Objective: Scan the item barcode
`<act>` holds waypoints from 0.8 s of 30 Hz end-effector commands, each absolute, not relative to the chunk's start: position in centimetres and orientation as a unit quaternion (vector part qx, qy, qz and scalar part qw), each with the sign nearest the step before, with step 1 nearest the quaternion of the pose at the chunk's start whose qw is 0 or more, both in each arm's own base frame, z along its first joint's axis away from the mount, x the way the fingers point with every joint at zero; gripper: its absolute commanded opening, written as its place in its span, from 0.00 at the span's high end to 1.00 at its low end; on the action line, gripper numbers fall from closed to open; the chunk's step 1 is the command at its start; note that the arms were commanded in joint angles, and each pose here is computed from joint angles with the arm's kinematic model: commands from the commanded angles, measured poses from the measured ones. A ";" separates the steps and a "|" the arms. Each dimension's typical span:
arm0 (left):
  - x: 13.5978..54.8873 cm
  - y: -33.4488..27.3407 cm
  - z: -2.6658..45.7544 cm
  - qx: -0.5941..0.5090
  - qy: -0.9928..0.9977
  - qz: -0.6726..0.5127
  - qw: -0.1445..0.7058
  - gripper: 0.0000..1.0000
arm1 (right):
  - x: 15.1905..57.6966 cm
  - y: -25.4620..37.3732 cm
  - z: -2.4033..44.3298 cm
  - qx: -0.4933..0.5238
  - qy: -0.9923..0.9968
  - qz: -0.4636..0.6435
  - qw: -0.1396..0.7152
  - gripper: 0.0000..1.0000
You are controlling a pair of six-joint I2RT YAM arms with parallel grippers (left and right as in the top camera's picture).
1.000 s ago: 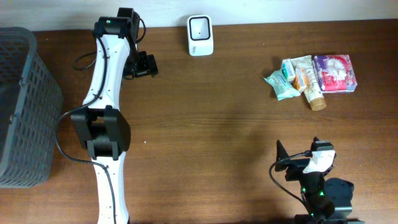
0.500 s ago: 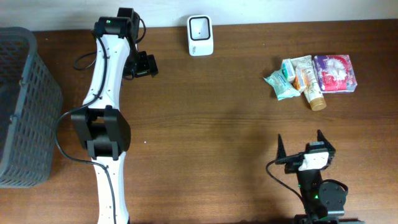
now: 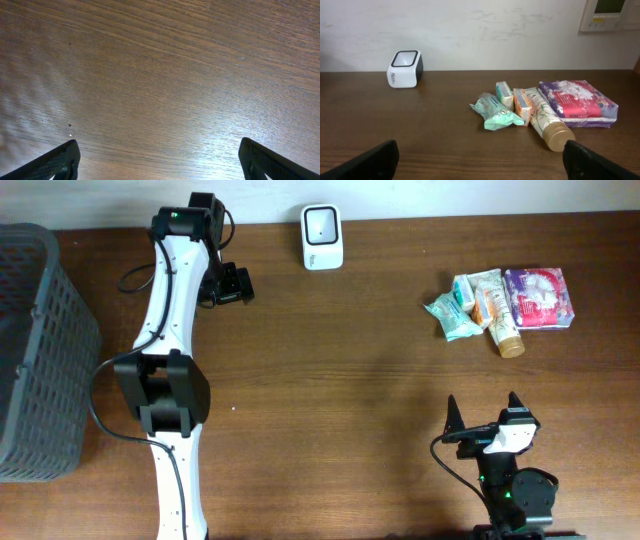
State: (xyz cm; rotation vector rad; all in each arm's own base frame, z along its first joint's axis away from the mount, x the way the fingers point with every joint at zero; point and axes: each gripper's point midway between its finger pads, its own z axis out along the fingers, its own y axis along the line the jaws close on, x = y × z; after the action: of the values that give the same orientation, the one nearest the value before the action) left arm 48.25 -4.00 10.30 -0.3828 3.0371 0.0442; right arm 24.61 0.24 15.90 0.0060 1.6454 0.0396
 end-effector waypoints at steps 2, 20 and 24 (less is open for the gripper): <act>48.4 -4.1 11.5 -0.121 0.991 0.016 0.055 0.01 | 24.6 0.0 15.5 0.000 0.735 0.006 0.679 0.01; 48.4 -4.1 11.5 -0.121 0.991 0.016 0.055 0.01 | 24.6 0.1 15.6 -0.006 0.733 0.003 0.680 0.01; 48.4 -4.1 11.5 -0.120 0.991 0.017 0.055 0.01 | 24.6 0.1 15.6 -0.006 0.733 0.003 0.680 0.01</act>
State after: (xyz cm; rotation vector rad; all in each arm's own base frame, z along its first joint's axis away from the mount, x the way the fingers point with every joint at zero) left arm 48.25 -4.00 10.30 -0.3828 3.0371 0.0442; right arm 24.61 0.19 15.89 -0.0167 1.6456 0.0138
